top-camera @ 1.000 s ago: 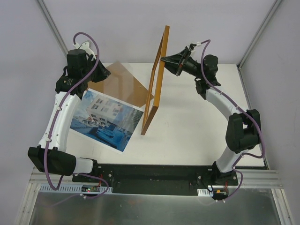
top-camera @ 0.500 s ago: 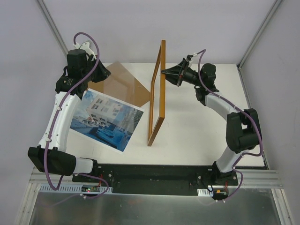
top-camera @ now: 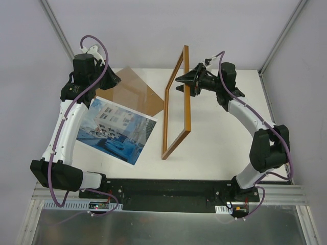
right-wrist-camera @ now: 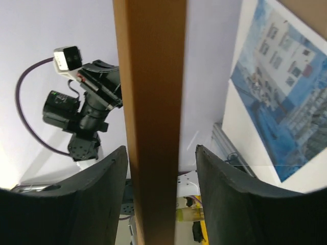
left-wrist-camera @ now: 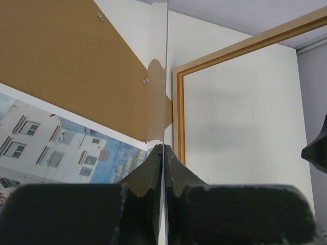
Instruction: Put the photo into the frame
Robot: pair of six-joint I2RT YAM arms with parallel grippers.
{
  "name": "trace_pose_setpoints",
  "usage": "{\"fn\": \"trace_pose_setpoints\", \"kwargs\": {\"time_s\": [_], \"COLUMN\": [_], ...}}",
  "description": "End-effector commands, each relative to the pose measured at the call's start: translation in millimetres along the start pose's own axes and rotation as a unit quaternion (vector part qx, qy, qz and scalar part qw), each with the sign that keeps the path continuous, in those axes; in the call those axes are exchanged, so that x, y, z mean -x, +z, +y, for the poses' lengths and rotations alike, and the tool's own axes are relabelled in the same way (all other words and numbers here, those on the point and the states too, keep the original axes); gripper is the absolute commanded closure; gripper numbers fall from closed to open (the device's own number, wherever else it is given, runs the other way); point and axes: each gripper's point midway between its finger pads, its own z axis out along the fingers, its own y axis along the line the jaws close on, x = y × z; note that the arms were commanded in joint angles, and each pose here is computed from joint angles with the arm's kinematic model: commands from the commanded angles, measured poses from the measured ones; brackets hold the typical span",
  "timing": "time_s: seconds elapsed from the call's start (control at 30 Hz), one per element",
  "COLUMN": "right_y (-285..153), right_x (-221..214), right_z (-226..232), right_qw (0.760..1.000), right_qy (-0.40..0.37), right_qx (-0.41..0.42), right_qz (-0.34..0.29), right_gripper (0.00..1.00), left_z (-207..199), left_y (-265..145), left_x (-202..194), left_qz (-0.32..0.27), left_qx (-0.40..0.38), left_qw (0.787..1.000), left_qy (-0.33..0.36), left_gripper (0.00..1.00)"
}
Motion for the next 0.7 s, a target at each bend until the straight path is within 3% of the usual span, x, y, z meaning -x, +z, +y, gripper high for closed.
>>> {"fn": "trace_pose_setpoints", "kwargs": {"time_s": [0.0,0.1,0.33,0.67], "right_y": [-17,-29,-80,-144], "right_x": [-7,-7,-4,-8], "right_z": [6,-5,-43,-110], "right_qw": [0.994,0.984,0.924,0.845], "right_qy": [-0.074,-0.096,-0.178,-0.195], "right_qx": [-0.074,-0.148,-0.338,-0.497], "right_qz": [-0.014,-0.021,-0.031,-0.009], "right_gripper": [0.41,0.39,0.36,0.38], "left_z": [-10,-11,-13,-16], "left_y": [-6,-6,-7,-6], "left_x": [17,18,21,20], "left_qz": [-0.022,-0.023,-0.025,-0.022], "left_qx": [-0.020,-0.022,-0.026,-0.032], "left_qw": [1.000,0.999,0.999,0.999], "left_qy": [0.003,0.005,0.009,0.007], "left_gripper": [1.00,1.00,1.00,1.00]}}
